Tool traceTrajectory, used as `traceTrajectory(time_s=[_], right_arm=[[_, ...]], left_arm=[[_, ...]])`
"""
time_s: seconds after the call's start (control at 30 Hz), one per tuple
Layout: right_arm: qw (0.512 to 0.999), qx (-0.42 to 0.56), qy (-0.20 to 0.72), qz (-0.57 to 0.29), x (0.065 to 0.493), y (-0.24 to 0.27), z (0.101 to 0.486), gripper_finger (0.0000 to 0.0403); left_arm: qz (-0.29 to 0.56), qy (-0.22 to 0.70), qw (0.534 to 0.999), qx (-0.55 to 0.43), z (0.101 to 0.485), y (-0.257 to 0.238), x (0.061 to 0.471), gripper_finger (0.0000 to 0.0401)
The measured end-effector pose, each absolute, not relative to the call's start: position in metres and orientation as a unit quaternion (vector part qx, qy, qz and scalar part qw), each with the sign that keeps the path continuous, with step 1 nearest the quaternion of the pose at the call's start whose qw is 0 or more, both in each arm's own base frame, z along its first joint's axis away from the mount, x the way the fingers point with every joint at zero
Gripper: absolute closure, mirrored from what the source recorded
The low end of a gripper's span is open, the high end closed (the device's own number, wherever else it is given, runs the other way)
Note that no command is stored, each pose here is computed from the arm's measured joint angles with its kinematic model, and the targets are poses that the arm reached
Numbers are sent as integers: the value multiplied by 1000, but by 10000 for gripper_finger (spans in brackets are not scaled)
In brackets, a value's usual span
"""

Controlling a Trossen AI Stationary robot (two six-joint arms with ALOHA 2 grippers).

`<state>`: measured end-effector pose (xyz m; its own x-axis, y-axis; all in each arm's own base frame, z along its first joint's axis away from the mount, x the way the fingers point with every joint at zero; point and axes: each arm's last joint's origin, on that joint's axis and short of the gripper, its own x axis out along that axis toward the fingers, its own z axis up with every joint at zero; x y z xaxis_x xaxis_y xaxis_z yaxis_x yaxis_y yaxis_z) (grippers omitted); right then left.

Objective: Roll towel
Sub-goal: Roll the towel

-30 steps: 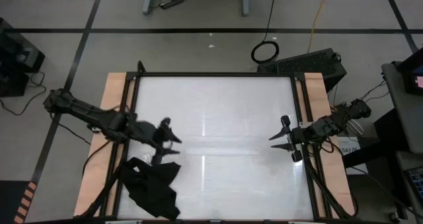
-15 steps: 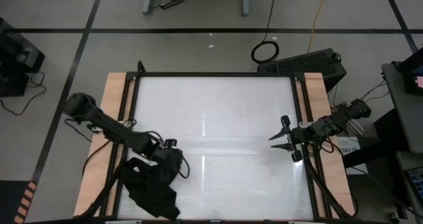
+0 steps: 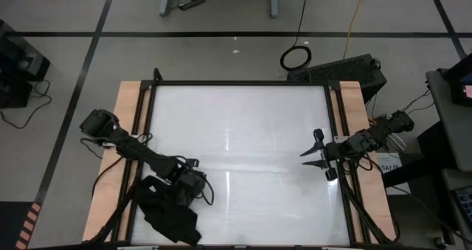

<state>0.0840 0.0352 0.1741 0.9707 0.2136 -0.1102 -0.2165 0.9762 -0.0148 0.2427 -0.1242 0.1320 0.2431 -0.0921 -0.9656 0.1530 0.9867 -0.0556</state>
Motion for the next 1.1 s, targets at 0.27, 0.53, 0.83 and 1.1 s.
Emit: traceTrajectory(time_s=[0.27, 0.53, 0.83, 1.1], right_arm=[[993, -2, 53, 108, 84, 35, 175, 273], [989, 95, 37, 106, 84, 35, 180, 273], [991, 107, 6, 83, 85, 34, 186, 273], [993, 86, 31, 81, 89, 36, 182, 264]], left_arm=[[-103, 578, 806, 79, 143, -126, 258, 390], [-71, 457, 860, 217, 217, -118, 313, 397], [54, 258, 902, 341, 353, -88, 362, 399], [146, 170, 920, 322, 433, -40, 364, 400]])
